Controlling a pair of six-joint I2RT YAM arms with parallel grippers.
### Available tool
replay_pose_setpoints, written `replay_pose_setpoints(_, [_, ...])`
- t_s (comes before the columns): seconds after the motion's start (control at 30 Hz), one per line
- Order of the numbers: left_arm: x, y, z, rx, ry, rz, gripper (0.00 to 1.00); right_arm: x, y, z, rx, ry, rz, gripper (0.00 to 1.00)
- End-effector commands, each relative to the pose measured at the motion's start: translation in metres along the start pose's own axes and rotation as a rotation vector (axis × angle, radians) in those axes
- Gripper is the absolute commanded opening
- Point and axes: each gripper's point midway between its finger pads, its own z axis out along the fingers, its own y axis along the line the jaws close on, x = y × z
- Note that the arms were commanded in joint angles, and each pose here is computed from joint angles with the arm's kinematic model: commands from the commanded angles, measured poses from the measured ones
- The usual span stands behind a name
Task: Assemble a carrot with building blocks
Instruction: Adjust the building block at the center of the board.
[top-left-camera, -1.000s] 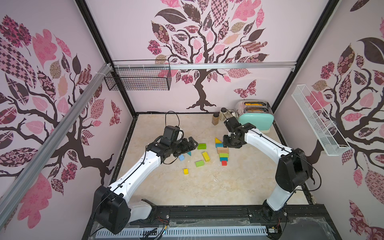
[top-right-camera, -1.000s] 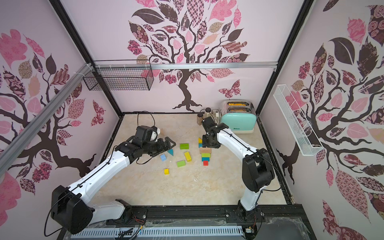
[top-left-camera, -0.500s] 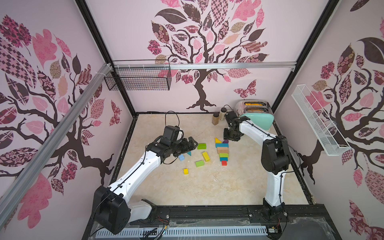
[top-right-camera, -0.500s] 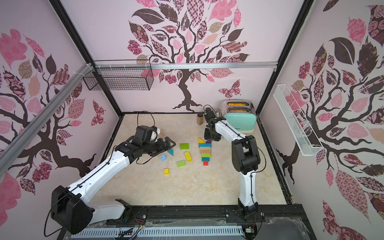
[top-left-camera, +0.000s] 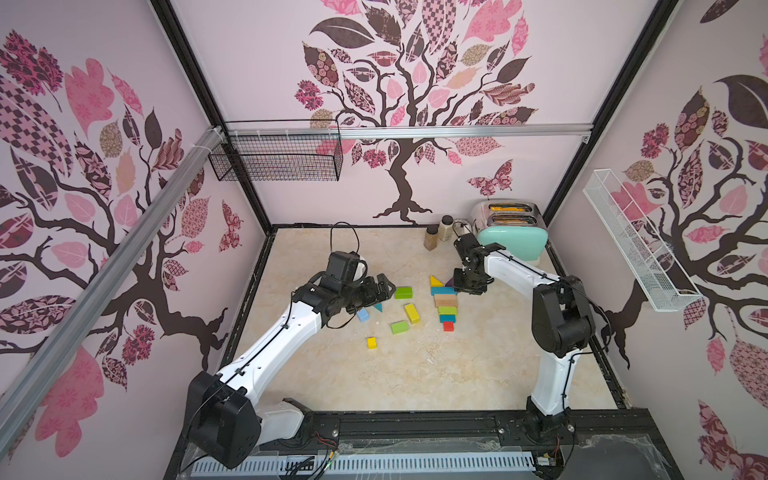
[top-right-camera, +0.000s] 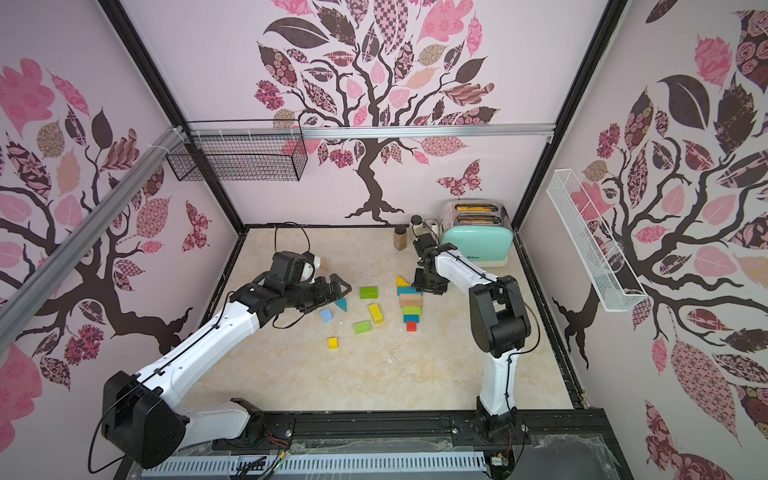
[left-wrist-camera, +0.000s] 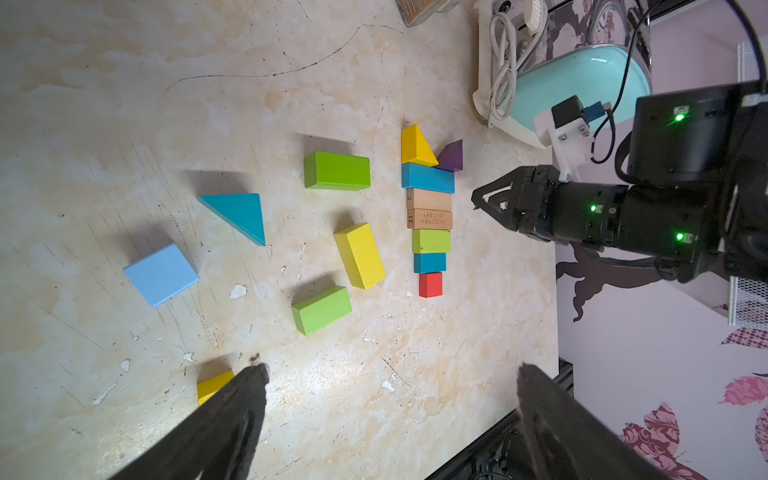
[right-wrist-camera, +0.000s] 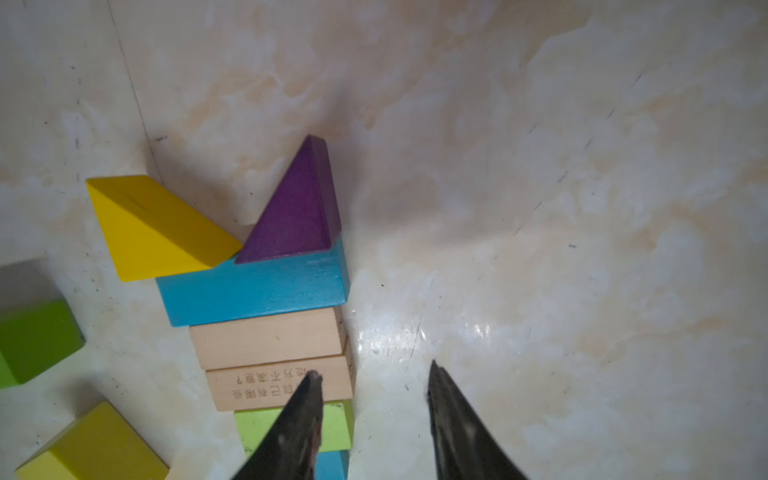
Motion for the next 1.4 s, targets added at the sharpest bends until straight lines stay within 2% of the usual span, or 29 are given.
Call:
replay_pose_setpoints(0.0, [-0.010, -0.007, -0.001, 0.016, -0.020, 0.013, 0.98, -0.003, -0.001, -0.006, -0.019, -0.033, 0.027, 0.42])
replay_pose_setpoints(0.47, [-0.008, -0.005, 0.002, 0.013, -0.010, 0.007, 0.98, 0.018, -0.004, 0.021, -0.018, 0.031, 0.033, 0.40])
replay_pose_setpoints(1.37, [-0.007, -0.002, 0.003, 0.005, -0.005, 0.000, 0.98, 0.028, -0.004, 0.038, -0.020, 0.066, 0.031, 0.40])
